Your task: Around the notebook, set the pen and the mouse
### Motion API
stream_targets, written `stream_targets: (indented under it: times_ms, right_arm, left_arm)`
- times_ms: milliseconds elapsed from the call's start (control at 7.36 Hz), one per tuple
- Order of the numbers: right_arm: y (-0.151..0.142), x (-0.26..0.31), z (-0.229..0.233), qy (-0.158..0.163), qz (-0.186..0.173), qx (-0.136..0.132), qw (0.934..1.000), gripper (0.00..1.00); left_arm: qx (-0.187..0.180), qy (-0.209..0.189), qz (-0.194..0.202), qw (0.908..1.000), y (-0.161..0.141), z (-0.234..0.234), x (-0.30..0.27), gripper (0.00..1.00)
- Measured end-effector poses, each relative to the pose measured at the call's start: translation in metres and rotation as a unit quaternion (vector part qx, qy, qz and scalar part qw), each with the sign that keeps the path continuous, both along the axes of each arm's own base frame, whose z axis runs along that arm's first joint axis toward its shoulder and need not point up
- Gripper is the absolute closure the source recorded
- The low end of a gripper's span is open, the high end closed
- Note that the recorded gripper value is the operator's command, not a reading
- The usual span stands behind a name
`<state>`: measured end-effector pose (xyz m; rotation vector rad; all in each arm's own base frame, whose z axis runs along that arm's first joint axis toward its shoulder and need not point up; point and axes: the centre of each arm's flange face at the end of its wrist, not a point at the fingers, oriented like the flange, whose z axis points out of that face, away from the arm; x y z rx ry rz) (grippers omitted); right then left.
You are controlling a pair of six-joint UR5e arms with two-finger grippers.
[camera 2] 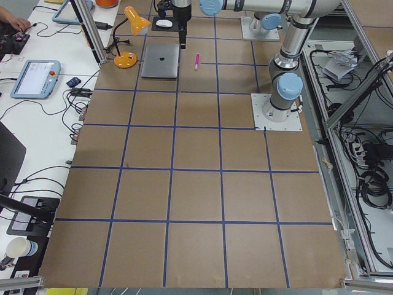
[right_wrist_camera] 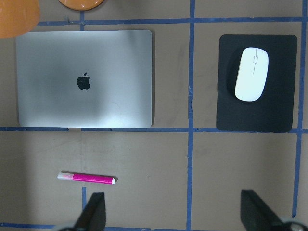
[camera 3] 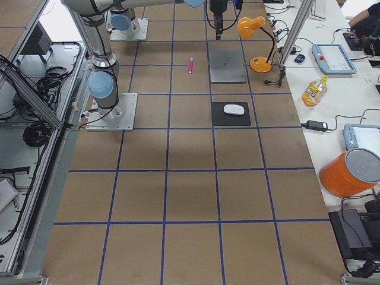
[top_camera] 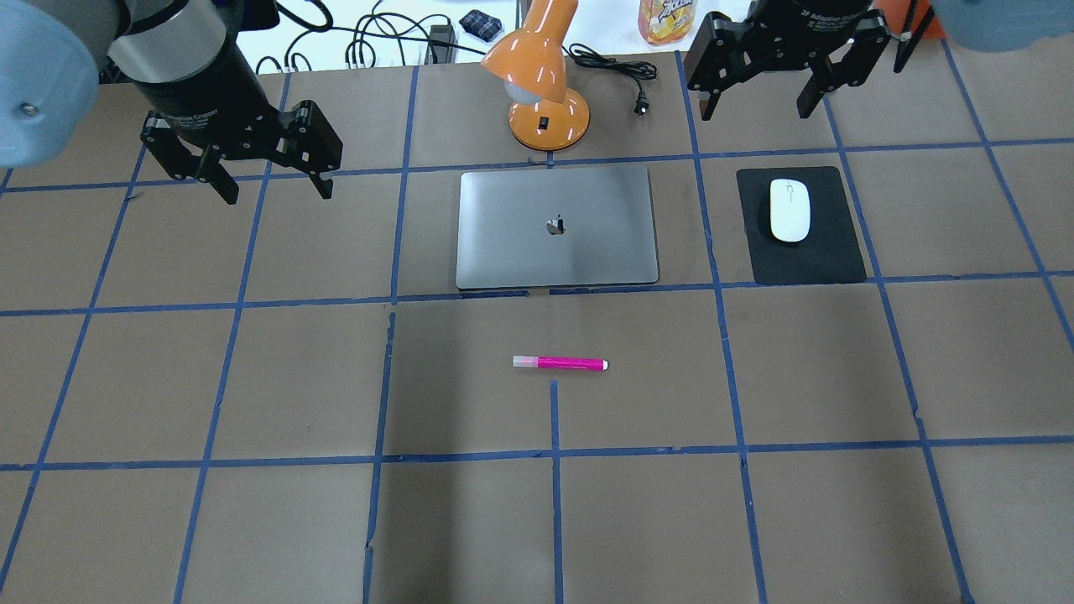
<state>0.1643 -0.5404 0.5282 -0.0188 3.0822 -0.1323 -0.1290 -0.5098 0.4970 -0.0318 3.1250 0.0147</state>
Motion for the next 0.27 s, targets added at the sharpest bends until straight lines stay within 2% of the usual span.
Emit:
stream_targets:
  times_ms: [272]
  right_arm:
    - [-0.0002, 0.0, 0.0007, -0.001, -0.001, -0.001, 1.0, 0.0]
  left_arm:
    - [0.002, -0.004, 0.0, 1.0, -0.0026, -0.003, 0.0007, 0.0]
